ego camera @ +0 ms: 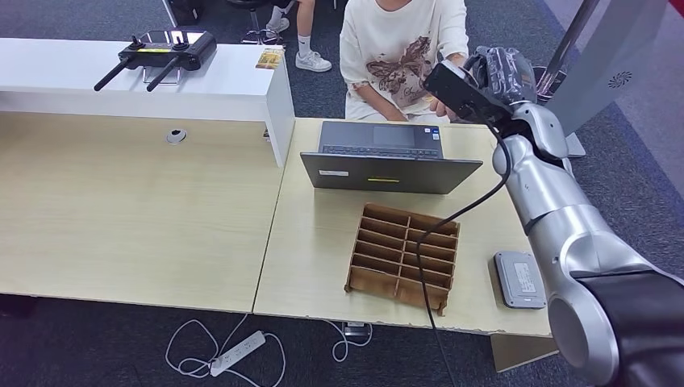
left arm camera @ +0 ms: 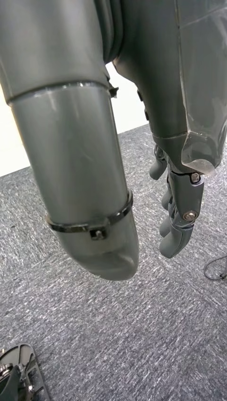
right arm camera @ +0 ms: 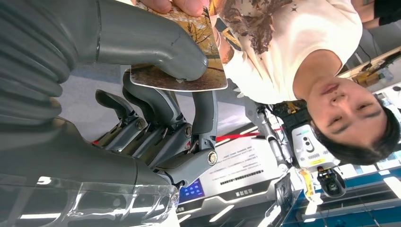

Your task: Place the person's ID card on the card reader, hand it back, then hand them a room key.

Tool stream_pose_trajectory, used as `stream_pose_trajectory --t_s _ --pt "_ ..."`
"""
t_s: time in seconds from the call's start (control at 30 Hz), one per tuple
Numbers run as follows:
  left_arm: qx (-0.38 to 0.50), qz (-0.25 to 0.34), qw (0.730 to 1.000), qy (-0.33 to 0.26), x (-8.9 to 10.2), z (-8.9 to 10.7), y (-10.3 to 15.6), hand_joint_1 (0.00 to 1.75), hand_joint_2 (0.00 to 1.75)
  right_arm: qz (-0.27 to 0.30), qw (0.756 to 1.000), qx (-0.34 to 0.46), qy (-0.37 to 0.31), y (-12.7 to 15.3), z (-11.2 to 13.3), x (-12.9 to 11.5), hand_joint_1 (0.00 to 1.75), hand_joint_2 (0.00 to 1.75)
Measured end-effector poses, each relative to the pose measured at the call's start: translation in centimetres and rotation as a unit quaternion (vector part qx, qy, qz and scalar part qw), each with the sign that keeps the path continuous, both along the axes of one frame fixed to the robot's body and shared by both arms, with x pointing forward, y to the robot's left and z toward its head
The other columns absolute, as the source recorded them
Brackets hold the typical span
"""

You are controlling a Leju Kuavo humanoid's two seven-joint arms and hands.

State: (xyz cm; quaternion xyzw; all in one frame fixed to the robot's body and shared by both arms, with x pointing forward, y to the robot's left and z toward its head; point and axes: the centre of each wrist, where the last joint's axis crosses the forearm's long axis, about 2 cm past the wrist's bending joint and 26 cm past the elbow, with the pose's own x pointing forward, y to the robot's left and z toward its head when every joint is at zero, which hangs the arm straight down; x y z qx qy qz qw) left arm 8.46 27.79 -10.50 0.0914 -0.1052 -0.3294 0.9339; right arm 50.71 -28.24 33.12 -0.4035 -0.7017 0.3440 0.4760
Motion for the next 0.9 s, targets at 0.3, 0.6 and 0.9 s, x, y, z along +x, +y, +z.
stream_pose_trajectory --t_s 0.3,0.6,0.9 --pt "0.0 -0.011 1.0 -0.002 0.4 0.1 0.0 0.0 0.0 -0.001 1.0 -0.004 0.006 -0.1 -0.2 0.0 0.0 1.75" --pt "0.001 -0.01 1.0 -0.003 0.6 0.1 -0.1 0.0 0.0 0.005 1.0 0.008 0.011 -0.3 -0.4 0.0 0.0 1.75" --pt "0.003 -0.002 1.0 0.0 0.6 0.1 0.0 0.0 0.0 0.05 0.993 0.107 -0.018 -1.2 -0.7 -0.2 0.0 1.75"
